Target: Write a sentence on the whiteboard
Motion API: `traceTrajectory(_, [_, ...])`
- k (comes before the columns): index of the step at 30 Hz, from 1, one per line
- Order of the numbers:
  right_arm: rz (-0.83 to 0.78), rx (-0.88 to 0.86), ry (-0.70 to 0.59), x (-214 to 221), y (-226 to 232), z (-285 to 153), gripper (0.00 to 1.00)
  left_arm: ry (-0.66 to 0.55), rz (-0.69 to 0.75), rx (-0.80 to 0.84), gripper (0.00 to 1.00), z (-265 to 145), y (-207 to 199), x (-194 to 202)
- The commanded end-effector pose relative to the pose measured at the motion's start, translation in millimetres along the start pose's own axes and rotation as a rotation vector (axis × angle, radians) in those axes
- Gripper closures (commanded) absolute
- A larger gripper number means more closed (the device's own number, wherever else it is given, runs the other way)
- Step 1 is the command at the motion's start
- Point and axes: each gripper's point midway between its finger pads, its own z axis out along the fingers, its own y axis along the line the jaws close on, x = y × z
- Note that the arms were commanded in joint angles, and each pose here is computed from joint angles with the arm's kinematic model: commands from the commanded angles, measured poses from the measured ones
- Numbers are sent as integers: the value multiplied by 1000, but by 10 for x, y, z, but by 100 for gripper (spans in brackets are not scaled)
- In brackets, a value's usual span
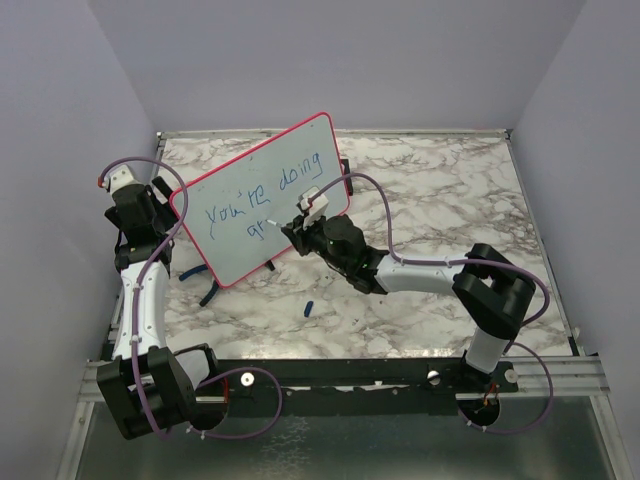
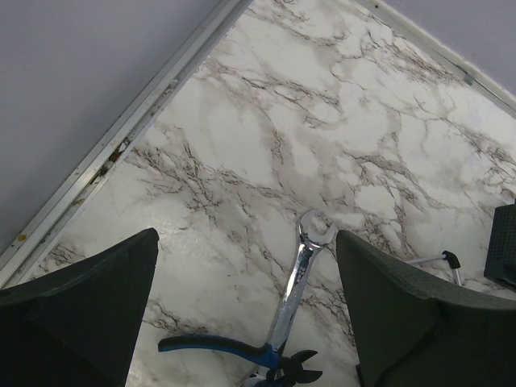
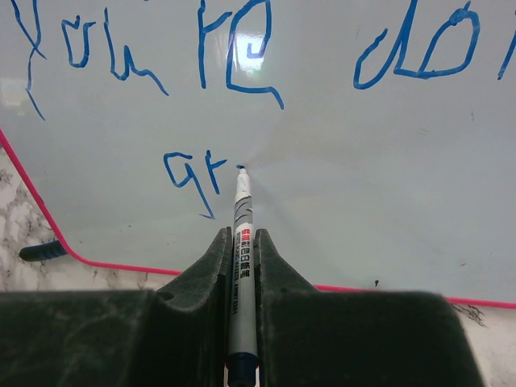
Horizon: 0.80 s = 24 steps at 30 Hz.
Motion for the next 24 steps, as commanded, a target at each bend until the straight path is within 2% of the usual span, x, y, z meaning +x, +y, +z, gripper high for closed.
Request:
traceTrajectory(1, [-12,94,20,44,-226,-16,100,-1,11,49,8,-27,-105,8])
traceTrajectory(24, [-16,64,-58,-283,-192,29,100,-1,9,50,8,-24,-108,6])
